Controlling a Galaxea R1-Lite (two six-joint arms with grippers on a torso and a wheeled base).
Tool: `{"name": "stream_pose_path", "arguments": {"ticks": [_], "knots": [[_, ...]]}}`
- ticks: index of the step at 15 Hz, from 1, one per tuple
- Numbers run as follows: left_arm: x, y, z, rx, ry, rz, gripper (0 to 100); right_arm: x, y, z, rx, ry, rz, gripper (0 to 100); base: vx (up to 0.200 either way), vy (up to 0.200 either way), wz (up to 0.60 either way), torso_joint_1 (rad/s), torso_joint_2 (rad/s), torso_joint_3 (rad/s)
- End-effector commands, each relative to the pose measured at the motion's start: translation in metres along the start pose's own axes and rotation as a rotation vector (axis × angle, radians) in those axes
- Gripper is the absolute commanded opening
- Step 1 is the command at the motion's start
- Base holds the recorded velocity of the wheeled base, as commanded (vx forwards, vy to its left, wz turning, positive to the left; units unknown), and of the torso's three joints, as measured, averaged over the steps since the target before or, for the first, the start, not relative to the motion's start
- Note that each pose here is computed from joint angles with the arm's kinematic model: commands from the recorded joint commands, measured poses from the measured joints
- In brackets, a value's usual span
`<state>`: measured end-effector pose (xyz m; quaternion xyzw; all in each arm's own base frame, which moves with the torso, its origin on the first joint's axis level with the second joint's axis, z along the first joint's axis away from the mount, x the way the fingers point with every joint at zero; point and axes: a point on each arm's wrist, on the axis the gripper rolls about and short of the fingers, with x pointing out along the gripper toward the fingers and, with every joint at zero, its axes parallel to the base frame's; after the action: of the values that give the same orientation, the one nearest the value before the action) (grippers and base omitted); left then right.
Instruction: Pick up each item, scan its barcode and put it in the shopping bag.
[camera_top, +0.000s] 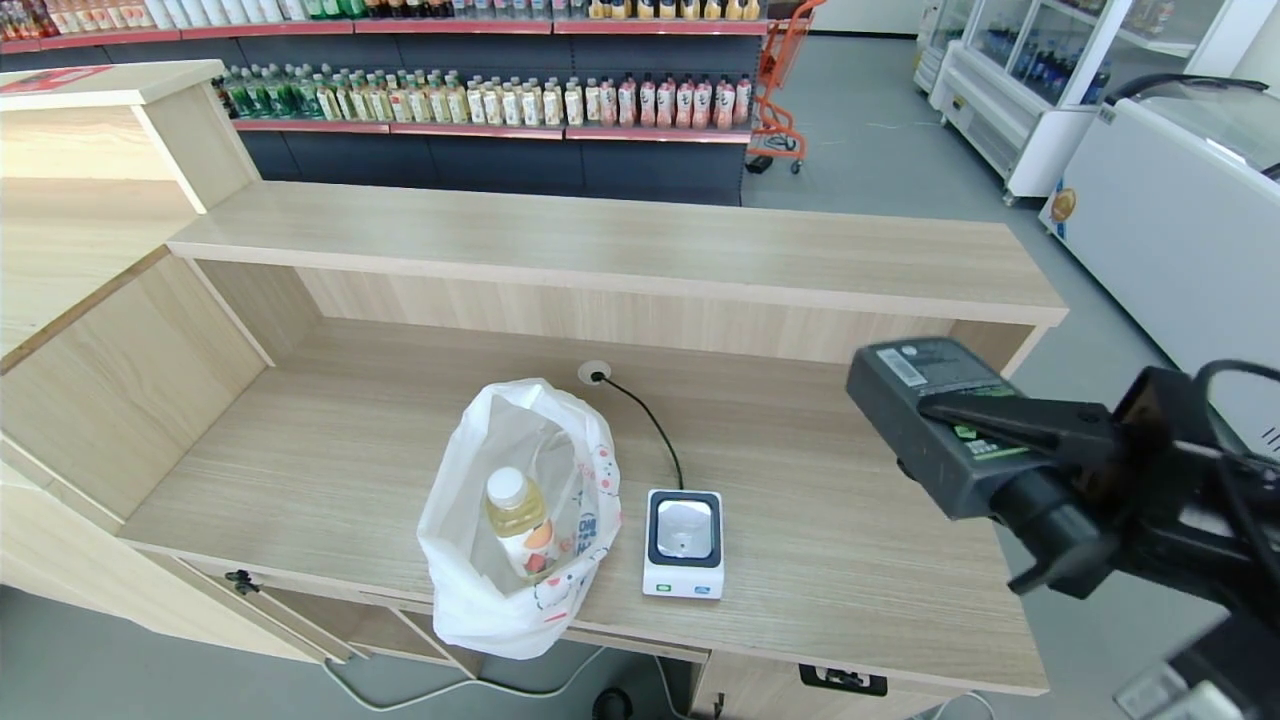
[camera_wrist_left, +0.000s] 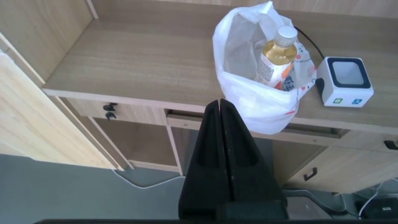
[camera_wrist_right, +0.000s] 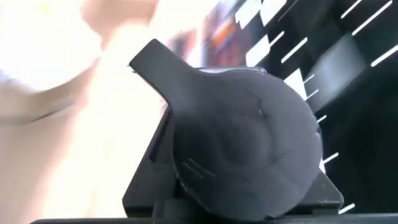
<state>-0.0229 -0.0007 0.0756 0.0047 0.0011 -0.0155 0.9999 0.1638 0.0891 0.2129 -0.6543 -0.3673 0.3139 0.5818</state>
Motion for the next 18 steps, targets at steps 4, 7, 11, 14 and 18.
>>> {"name": "stream_pose_path", "arguments": {"ticks": [4, 7, 11, 14, 18], "knots": [[0.000, 0.000, 0.000, 0.000, 0.001, 0.000, 0, -0.068, 0.025, -0.041, 0.776, 0.669, 0.058, 0, 0.000, 0.000, 0.00, 0.000, 0.00, 0.000], [0.000, 0.000, 0.000, 0.000, -0.001, 0.000, 0, -0.062, 0.011, -0.056, 1.342, 0.760, -0.091, 0, 0.000, 0.000, 0.00, 0.000, 0.00, 0.000], [0.000, 0.000, 0.000, 0.000, -0.001, 0.000, 0, -0.023, -0.001, -0.041, 2.063, 0.612, -0.027, 0, 0.000, 0.000, 0.00, 0.000, 0.00, 0.000], [0.000, 0.000, 0.000, 0.000, 0.001, -0.001, 0, 0.004, 0.009, -0.044, 2.291, 0.565, 0.086, 0, 0.000, 0.000, 0.00, 0.000, 0.00, 0.000], [0.000, 0.000, 0.000, 0.000, 0.001, 0.000, 0, 0.031, 0.040, -0.063, 2.272, 0.631, 0.069, 0, 0.000, 0.000, 0.00, 0.000, 0.00, 0.000]]}}
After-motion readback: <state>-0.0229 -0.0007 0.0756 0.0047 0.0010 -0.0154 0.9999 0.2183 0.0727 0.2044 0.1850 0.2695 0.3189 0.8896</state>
